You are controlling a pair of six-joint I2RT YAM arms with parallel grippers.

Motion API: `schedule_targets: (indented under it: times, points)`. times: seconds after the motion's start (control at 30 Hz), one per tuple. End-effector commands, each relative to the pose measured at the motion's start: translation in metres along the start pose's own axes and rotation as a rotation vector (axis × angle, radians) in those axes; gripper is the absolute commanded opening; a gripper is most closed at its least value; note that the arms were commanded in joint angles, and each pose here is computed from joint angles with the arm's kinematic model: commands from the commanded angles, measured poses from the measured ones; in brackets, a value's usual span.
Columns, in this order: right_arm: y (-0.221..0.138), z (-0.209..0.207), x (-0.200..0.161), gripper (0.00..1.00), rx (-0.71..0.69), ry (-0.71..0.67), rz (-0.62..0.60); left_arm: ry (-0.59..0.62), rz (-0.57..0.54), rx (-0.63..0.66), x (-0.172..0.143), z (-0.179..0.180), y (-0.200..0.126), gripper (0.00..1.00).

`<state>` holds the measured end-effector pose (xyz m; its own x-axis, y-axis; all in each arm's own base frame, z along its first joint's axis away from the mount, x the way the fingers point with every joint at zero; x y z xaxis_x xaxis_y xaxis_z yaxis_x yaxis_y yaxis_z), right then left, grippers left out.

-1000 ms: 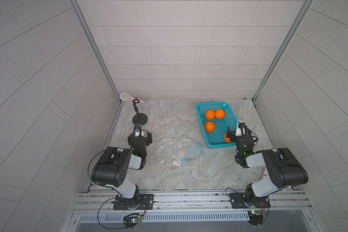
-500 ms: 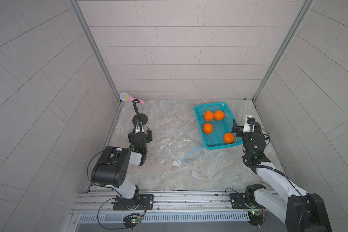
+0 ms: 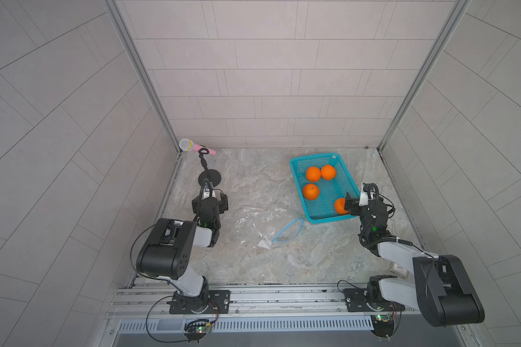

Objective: Open the zip-top bag and take out the orange
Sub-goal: Reset both arms

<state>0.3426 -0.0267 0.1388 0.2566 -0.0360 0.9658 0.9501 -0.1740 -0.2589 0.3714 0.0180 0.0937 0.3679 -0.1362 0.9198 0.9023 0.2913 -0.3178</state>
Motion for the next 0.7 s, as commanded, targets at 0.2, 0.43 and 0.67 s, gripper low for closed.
schedule_targets:
  times: [0.2,0.43,0.67]
  points:
    - [0.020,0.018,-0.029,0.99,0.112,0.023,-0.062,-0.005,-0.010,0.008,0.005,0.003,0.001,1.00]
    - [0.029,0.021,-0.031,0.99,0.095,0.006,-0.005,-0.005,-0.009,0.007,0.005,0.003,0.001,1.00]
    - [0.035,0.016,-0.031,0.99,0.056,0.005,0.036,-0.004,-0.007,0.006,0.004,0.003,0.001,1.00]
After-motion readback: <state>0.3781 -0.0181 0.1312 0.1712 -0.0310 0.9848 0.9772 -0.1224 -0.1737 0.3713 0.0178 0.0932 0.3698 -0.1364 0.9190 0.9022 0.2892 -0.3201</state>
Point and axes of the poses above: each gripper's point midway between its finger pads, its own y axis out along the fingers, its own z axis along the line the jaws close on, x = y × z, the point moved 2 cm from there along -y, back along the fingers, and after that the axes turned 5 degrees about y, right-handed, at the moved point
